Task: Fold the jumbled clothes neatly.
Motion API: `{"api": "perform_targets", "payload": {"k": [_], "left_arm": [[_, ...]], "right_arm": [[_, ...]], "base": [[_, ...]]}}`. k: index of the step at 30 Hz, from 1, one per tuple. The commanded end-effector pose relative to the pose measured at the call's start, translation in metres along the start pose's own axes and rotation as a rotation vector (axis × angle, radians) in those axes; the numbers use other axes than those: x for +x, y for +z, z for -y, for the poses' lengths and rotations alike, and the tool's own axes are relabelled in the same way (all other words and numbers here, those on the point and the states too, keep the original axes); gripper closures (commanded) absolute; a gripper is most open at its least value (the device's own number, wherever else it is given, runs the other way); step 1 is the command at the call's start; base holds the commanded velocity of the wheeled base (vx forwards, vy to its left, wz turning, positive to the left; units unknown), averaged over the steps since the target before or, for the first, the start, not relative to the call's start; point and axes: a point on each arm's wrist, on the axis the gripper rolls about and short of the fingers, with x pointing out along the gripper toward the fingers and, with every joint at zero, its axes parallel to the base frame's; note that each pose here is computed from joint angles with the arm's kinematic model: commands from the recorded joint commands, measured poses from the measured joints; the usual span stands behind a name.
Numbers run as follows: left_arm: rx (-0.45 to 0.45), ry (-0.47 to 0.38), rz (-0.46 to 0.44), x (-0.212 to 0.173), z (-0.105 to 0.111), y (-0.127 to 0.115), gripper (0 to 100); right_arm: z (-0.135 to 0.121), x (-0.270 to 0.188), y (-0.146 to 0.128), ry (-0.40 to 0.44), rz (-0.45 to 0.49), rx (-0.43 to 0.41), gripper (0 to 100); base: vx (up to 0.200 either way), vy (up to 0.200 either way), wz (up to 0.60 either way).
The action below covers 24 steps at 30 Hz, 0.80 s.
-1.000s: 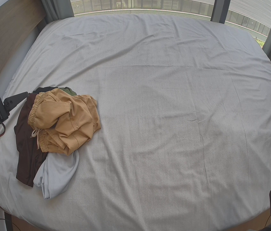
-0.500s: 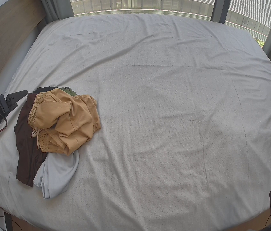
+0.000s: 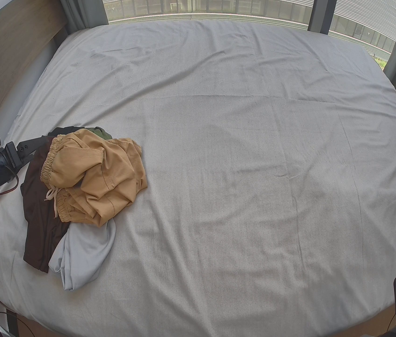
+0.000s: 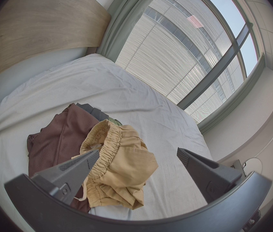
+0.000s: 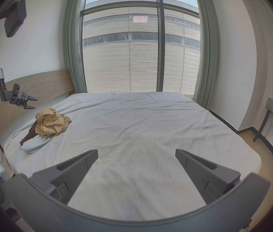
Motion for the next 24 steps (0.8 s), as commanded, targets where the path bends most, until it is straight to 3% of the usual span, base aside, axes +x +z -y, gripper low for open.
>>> {"api": "perform_targets", "payload": {"k": [1,11,24], "left_arm": [[-0.004,0.001,-0.005,0.01,-0.008,0.001,0],[-0.001,-0.001,0.0,0.022,-0.018,0.004,0],[-0.005,-0.012,-0.022,0.057,-0.045,-0.016,0]], "right_arm": [[0.0,0.0,-0.005,0.002,-0.001,0.0,0],[0.0,0.0,-0.005,0.0,-0.001,0.002,0],[0.0,0.0,-0.005,0.0,-0.001,0.0,0]], "base": [[0.0,0.0,0.0],[0.0,0.0,0.0],[0.0,0.0,0.0]]}}
